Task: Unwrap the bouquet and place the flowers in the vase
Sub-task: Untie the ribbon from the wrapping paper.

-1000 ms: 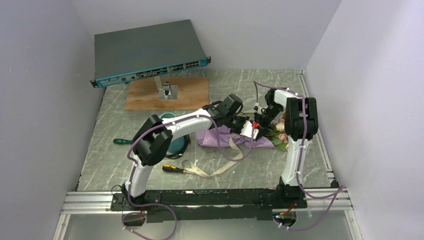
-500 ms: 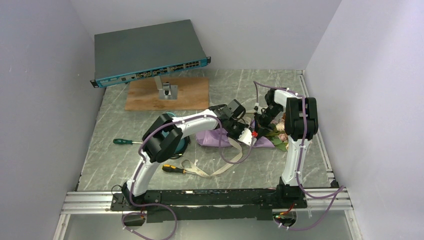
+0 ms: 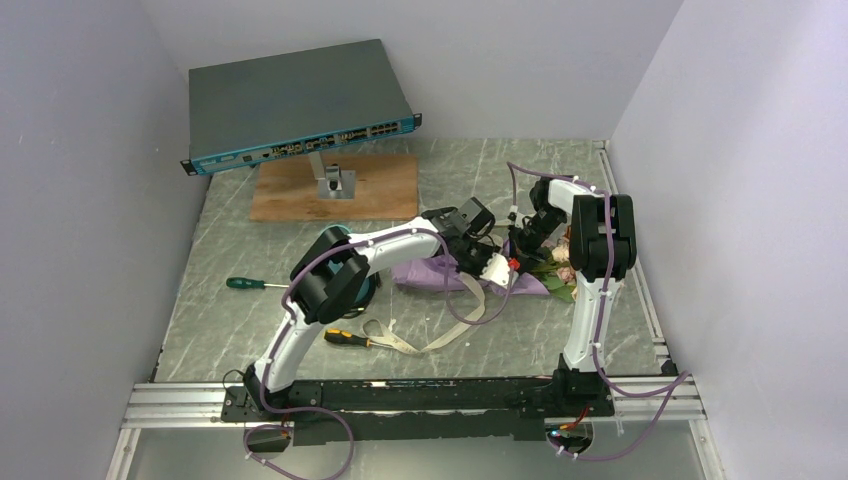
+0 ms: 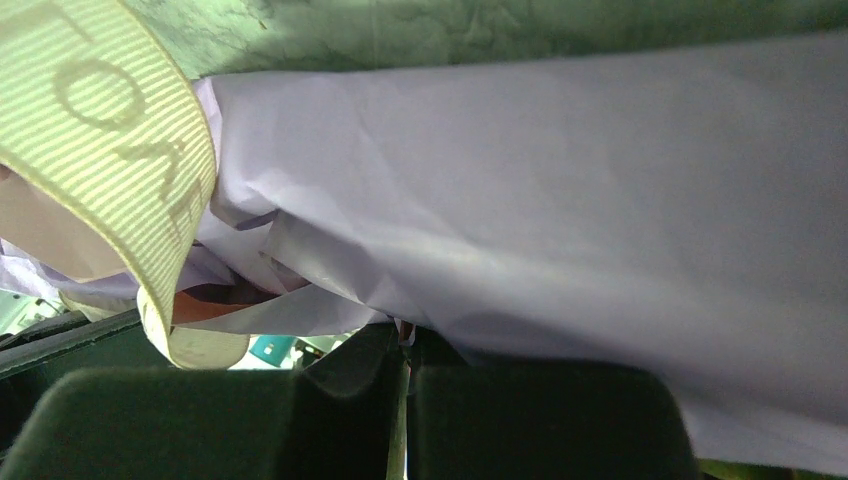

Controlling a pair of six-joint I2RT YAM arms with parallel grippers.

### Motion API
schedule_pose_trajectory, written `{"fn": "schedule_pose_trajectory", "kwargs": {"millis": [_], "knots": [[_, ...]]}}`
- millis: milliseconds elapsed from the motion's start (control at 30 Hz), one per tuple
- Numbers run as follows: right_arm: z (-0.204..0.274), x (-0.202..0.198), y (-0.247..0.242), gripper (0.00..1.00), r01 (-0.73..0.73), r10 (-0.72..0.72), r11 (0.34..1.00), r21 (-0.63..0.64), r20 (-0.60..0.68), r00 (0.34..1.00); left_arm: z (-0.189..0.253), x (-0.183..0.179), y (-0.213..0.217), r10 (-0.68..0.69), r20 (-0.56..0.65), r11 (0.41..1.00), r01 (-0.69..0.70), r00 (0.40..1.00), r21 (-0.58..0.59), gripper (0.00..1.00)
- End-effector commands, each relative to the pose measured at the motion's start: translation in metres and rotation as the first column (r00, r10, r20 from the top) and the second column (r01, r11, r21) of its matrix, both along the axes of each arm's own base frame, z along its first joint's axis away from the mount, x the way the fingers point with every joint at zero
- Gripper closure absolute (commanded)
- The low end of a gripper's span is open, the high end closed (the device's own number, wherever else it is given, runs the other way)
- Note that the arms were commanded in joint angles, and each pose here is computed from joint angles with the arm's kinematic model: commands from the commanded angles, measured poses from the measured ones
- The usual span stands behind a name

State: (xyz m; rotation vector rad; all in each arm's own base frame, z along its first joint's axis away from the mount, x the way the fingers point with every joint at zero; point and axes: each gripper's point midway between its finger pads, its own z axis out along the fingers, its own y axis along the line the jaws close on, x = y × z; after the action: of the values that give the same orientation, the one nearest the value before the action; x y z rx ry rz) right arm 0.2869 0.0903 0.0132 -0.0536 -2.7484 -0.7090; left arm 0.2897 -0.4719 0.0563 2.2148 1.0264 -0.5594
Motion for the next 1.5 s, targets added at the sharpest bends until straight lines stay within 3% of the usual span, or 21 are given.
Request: {"fn": "schedule_pose_trajectory", "kwargs": {"millis": [0,67,267,467,667,800,933,1000,1100,1300,1467], "knots": [[-0.056,0.040,-0.026,1.00,-0.039,0.068,0.986,-0.162,0.177,0.982,0.011,0.010,-0.018,-0.005,0.020,0.998,0.006,1.000,-0.069,0.89],[-0.056,0.040,-0.026,1.00,-0.039,0.068,0.986,-0.163,0.177,0.982,0.017,0.011,-0.019,0.005,0.020,0.996,-0.003,1.000,-0.087,1.00],[-0.057,0.039,-0.027,1.00,-0.038,0.068,0.985,-0.169,0.176,0.982,0.088,0.008,-0.027,0.023,0.048,0.955,-0.008,0.999,-0.297,1.00],[-0.057,0.041,-0.029,1.00,-0.029,0.063,0.982,-0.184,0.182,0.981,0.137,-0.001,-0.031,0.002,0.011,0.918,0.002,1.000,-0.395,1.00],[-0.058,0.041,-0.030,1.00,-0.030,0.065,0.982,-0.188,0.182,0.981,0.146,-0.001,-0.027,-0.015,0.082,0.906,0.048,0.997,-0.420,1.00],[-0.058,0.041,-0.030,1.00,-0.030,0.065,0.982,-0.189,0.182,0.981,0.159,0.011,-0.028,0.060,0.133,0.878,0.010,0.989,-0.478,1.00],[-0.057,0.041,-0.029,1.00,-0.033,0.067,0.983,-0.182,0.183,0.981,0.170,0.021,-0.028,0.130,0.076,0.858,-0.073,0.989,-0.508,1.00],[-0.054,0.042,-0.025,1.00,-0.040,0.071,0.987,-0.158,0.195,0.978,0.169,0.017,-0.024,0.135,-0.010,0.858,-0.122,0.991,-0.499,0.79],[-0.045,0.047,-0.022,1.00,-0.053,0.084,0.989,-0.135,0.232,0.969,0.172,0.012,-0.011,0.144,-0.161,0.848,-0.206,0.976,-0.489,0.36],[-0.019,0.057,-0.009,0.89,-0.077,0.088,0.996,-0.050,0.293,0.952,0.153,0.020,0.020,0.195,-0.386,0.871,-0.340,0.901,-0.354,0.37],[0.005,0.067,0.001,0.79,-0.104,0.093,0.994,0.008,0.380,0.920,0.116,0.016,0.052,0.258,-0.409,0.893,-0.378,0.875,-0.244,0.23]]}}
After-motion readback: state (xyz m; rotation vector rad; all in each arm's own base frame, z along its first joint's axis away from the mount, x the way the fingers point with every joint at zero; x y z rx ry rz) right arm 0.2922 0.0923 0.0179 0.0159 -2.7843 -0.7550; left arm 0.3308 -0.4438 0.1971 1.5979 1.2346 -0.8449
